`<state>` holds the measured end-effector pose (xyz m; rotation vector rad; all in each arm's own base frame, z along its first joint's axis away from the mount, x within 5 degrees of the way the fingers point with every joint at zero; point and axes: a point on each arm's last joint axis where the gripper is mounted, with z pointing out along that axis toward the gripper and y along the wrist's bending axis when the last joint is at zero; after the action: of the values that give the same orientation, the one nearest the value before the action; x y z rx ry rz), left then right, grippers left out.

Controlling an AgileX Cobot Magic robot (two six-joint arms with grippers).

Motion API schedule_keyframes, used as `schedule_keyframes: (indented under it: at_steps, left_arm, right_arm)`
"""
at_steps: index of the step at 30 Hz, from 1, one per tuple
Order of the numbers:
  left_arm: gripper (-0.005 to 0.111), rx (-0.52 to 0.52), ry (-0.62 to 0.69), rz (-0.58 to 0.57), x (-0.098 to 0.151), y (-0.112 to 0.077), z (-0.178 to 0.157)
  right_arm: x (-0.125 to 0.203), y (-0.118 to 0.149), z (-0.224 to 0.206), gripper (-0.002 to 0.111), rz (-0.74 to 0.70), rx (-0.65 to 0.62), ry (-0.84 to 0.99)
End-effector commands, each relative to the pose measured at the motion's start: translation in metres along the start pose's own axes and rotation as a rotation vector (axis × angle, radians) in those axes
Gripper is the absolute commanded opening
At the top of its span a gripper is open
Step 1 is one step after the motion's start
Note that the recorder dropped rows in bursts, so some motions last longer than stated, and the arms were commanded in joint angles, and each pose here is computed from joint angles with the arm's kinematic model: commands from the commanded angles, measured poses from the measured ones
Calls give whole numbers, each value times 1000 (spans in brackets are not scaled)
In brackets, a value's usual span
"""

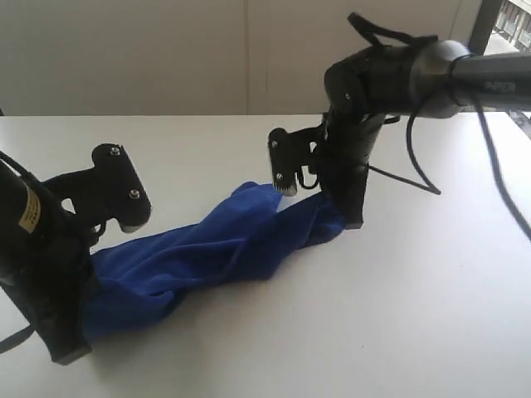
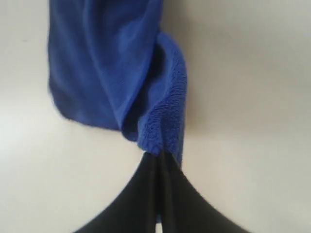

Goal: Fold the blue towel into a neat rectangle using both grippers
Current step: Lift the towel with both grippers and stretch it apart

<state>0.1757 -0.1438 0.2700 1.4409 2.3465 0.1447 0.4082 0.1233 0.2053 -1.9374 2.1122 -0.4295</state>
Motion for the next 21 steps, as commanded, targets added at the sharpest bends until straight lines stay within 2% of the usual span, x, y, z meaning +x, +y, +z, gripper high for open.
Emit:
schedule_keyframes:
  at_steps: [1,2,5,7,10,14,17,19,21]
  left_arm:
    - [0,-167,61,-48,4,16,-9]
    - [0,-246,93,-67,7,23,-10]
    - [0,-397,158,-67,13,36,-16]
    - [0,-465,193,-68,17,41,-19]
    - [0,-513,207,-75,23,44,-29]
    - [0,-582,141,-116,38,47,-59]
    - [0,-612,78,-165,46,49,-82]
    - [0,-623,39,-209,51,51,-99]
    - [0,-586,52,-191,57,49,-114]
  right_arm:
    - [15,1,-48,0,208,11,67]
    - [20,3,-67,0,266,11,76]
    - [35,12,-120,0,383,38,80]
    - [45,20,-152,0,443,66,74]
    - [58,28,-193,0,503,164,30]
    - [78,46,-250,0,611,301,-56]
    - [86,56,-271,0,658,349,-98]
    - [93,60,-281,0,760,390,-113]
    - [96,66,-277,0,806,385,-101]
